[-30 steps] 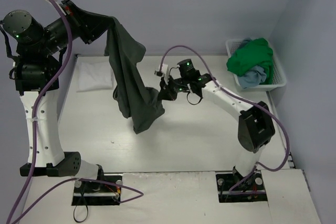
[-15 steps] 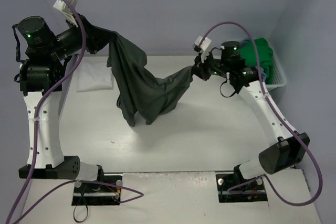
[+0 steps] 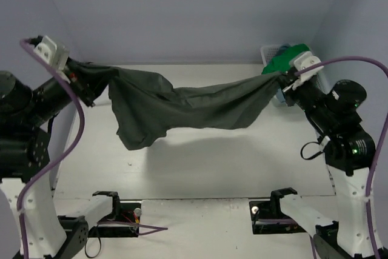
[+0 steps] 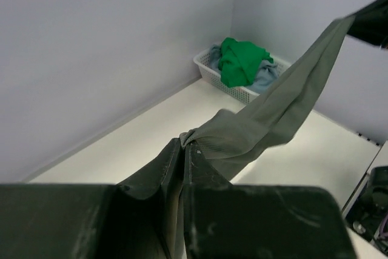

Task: Fold and stack the t-shirts
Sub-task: Flatten out the tshirt

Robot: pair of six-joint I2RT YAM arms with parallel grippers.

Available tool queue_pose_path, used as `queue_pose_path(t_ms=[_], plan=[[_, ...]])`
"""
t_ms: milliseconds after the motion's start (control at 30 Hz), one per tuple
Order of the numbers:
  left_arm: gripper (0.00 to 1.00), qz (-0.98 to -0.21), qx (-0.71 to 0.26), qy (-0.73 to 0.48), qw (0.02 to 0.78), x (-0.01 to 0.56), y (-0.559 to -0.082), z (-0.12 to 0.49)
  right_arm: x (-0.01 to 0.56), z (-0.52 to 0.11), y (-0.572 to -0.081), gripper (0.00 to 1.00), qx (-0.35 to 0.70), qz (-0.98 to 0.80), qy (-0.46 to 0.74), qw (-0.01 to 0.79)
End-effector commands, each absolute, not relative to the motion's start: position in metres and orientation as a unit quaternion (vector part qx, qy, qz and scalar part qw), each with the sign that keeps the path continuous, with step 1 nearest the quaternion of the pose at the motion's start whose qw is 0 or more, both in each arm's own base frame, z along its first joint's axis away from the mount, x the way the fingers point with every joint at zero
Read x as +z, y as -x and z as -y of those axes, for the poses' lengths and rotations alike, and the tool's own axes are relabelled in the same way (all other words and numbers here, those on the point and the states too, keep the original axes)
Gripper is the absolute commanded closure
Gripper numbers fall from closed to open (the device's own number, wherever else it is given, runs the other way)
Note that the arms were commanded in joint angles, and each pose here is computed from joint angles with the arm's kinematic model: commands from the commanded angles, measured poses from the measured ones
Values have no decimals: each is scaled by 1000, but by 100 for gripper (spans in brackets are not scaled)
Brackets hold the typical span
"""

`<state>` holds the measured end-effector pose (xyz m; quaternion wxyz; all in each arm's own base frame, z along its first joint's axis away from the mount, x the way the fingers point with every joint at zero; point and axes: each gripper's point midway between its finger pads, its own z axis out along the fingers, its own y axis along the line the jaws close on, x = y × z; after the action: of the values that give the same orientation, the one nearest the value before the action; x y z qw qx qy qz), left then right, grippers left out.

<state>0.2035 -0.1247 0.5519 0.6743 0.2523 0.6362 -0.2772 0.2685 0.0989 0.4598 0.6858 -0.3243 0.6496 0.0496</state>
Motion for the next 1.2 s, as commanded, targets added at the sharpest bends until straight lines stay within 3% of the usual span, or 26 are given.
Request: queue_pose_path(t_ms=[0,167,400,600,733,933,1167], plan=[[100,-635,-238,-272,683,537,-191,118,456,-70,-282,100,-4,-671,267,692],[100,-636,-219,-290,681,524,-167,115,457,-72,-249,100,19,-651,289,701],[100,-619,-217,-292,696,537,-151,116,420,-74,-255,100,19,-672,312,671],[100,-673,-197,-249,668,493,-218,103,371,-69,-287,100,18,-720,290,630],[100,-688,-175,-227,667,481,-246,93,379,-65,-291,100,14,-722,263,640],[100,-637,-169,-242,712,533,-198,96,432,-62,-243,100,18,-678,263,686],[100,-563,-181,-260,763,578,-102,104,464,-53,-187,100,3,-624,254,738]])
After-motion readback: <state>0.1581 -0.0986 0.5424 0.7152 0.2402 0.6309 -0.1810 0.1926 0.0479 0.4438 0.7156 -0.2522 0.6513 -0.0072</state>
